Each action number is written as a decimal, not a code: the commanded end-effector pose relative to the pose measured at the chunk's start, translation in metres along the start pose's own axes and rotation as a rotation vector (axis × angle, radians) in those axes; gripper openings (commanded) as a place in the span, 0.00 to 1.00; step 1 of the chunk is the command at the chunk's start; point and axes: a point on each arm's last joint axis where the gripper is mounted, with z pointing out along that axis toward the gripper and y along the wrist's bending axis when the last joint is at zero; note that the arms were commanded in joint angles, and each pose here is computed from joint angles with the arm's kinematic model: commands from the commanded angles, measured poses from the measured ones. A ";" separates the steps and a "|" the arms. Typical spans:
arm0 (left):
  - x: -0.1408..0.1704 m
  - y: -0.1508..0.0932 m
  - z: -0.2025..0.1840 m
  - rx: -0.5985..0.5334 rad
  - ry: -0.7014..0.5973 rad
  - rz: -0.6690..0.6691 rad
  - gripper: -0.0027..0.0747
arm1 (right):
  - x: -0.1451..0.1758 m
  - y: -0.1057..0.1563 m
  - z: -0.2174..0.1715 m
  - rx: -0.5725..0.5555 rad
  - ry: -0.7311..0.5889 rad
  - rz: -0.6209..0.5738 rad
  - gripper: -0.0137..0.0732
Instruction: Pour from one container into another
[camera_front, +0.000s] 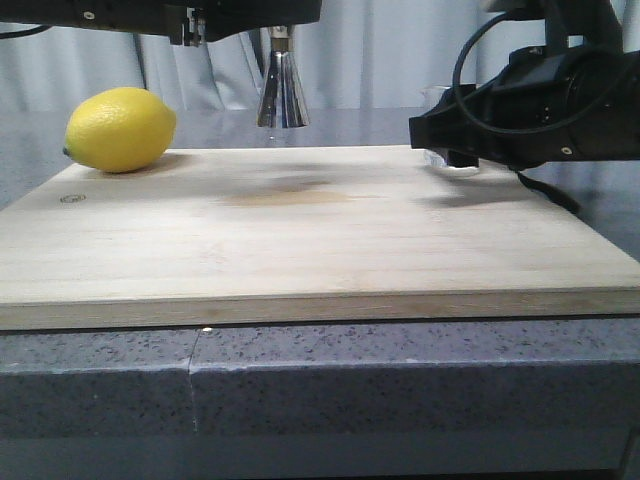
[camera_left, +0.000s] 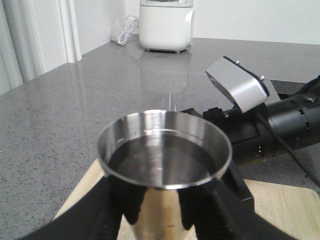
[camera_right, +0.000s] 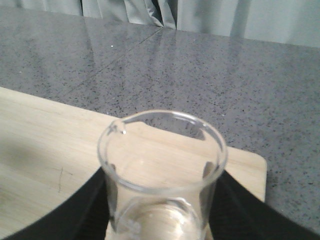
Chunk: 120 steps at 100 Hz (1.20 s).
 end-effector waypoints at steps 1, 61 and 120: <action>-0.040 -0.009 -0.003 0.026 -0.163 0.034 0.35 | -0.021 -0.003 0.000 0.013 -0.107 0.005 0.49; -0.040 -0.009 -0.003 0.026 -0.163 0.034 0.35 | -0.026 -0.003 -0.017 0.011 0.091 0.043 0.83; -0.040 -0.009 -0.003 0.026 -0.163 0.034 0.35 | -0.082 -0.004 -0.148 0.028 0.396 0.106 0.83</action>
